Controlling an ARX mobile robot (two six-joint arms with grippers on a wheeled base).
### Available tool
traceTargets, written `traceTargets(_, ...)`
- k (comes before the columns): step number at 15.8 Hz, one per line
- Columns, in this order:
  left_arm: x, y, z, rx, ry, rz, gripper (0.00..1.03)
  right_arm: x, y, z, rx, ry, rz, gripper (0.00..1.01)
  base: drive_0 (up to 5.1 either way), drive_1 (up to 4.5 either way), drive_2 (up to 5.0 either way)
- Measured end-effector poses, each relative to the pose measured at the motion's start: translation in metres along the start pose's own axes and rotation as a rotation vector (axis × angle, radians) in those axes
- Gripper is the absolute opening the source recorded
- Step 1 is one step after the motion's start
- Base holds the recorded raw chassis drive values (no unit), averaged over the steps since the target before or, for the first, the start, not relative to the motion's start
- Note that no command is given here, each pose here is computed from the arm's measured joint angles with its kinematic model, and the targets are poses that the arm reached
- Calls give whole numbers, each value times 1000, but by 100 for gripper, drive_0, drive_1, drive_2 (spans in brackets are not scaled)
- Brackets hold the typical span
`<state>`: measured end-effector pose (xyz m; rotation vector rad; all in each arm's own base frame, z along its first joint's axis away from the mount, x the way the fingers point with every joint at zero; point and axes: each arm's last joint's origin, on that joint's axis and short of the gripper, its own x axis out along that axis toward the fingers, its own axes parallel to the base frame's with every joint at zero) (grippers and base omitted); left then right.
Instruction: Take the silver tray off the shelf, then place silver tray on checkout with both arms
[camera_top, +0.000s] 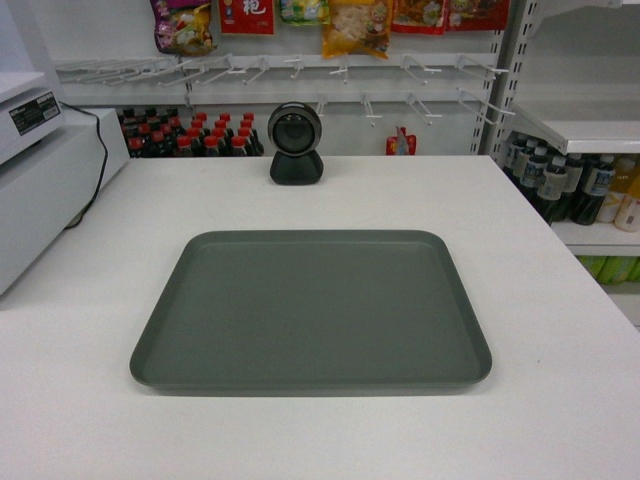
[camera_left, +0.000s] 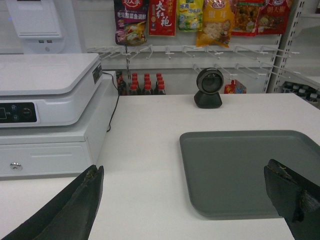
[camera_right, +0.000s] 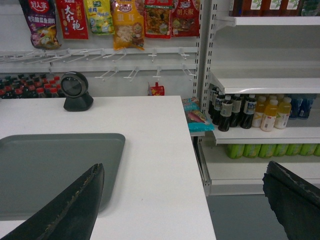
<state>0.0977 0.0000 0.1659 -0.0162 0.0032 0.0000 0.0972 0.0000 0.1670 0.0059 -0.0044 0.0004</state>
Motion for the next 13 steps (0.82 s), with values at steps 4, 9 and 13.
traceTargets(4,0,0,0,0,0,0,98,0,0,0,0,0,0,98,0,0,0)
traceTargets(9,0,0,0,0,0,0,98,0,0,0,0,0,0,98,0,0,0)
traceTargets(13,0,0,0,0,0,0,98,0,0,0,0,0,0,98,0,0,0)
